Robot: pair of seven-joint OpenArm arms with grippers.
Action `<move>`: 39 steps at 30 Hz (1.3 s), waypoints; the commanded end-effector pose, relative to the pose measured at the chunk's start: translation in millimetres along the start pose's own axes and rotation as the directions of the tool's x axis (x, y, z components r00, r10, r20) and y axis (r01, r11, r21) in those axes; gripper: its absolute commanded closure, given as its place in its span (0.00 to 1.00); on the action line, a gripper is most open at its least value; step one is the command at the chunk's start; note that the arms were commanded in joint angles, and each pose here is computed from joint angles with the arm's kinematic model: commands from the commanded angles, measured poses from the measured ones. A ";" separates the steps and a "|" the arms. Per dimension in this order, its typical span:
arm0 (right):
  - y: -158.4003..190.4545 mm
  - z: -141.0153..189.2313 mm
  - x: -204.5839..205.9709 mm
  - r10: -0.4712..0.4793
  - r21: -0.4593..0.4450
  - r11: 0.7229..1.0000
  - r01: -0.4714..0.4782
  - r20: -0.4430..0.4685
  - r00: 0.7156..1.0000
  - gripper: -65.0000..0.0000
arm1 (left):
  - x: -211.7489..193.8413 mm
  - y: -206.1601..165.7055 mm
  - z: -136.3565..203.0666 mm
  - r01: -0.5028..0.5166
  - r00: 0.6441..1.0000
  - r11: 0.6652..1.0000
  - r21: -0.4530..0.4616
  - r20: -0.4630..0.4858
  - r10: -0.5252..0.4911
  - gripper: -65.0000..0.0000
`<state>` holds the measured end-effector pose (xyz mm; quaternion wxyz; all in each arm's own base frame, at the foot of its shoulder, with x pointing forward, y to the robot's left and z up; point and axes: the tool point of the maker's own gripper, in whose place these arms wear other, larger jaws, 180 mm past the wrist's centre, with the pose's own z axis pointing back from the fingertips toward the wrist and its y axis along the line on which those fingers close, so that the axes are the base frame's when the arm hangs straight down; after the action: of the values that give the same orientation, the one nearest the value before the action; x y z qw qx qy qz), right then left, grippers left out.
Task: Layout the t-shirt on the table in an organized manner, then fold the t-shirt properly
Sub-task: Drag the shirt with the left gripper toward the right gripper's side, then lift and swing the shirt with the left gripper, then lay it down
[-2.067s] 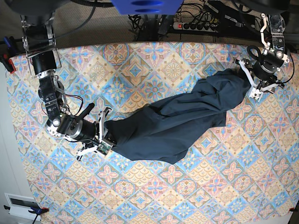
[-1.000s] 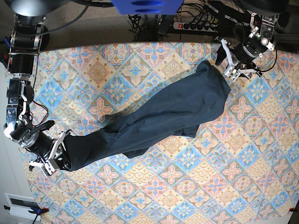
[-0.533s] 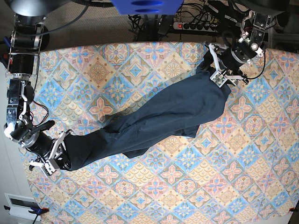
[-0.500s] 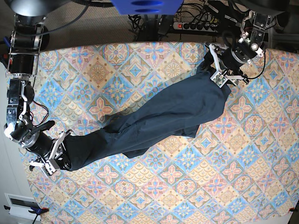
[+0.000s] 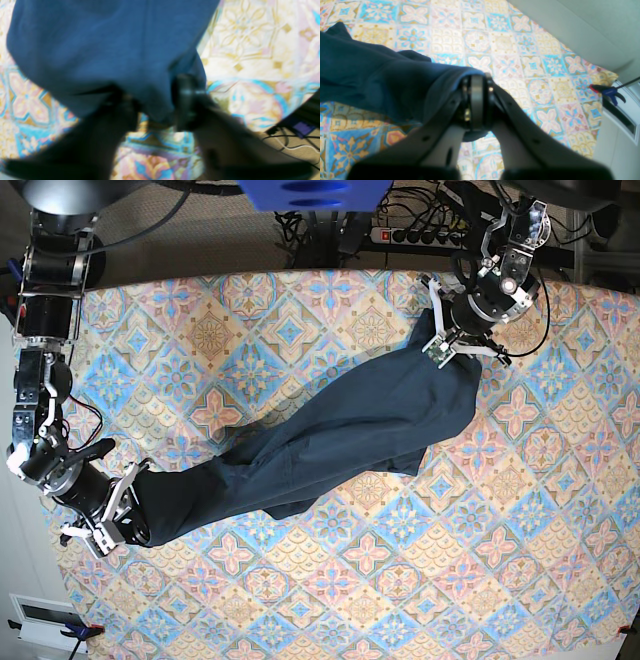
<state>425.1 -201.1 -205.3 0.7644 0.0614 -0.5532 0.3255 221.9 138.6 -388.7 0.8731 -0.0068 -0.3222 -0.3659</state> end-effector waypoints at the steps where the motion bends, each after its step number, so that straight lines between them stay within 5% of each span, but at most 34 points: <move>1: -19.1 10.9 23.4 0.017 -0.047 0.999 -0.013 0.068 0.998 1.00 | 20.3 17.8 3.5 0.013 0.998 0.999 0.043 0.065 -0.016 0.97; 9: -40.2 25.2 30.2 0.000 -0.109 0.994 0.011 0.103 0.995 1.00 | 56.1 100.4 22.5 -0.113 0.980 0.962 0.250 0.188 0.066 0.98; 23: -56.1 33.5 56.8 -0.017 -0.126 0.991 0.041 0.189 0.982 1.00 | 178.8 188.4 72.1 -0.123 0.893 0.893 0.432 0.440 -0.090 0.97; 29: -102.1 53.7 71.9 -0.107 -0.185 0.969 0.166 0.295 0.950 1.00 | 228.7 201.5 79.4 -0.075 0.864 0.886 0.457 0.473 -0.172 0.97; 39: -175.6 89.7 119.7 -0.089 -0.287 0.934 0.213 0.390 0.917 1.00 | 281.9 228.6 85.8 -0.050 0.843 0.875 0.482 0.490 -0.221 0.97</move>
<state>478.3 -318.2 -53.5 0.7004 0.0508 -0.6945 0.1567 465.9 145.5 -134.7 0.7269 0.1119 -0.6042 -0.3067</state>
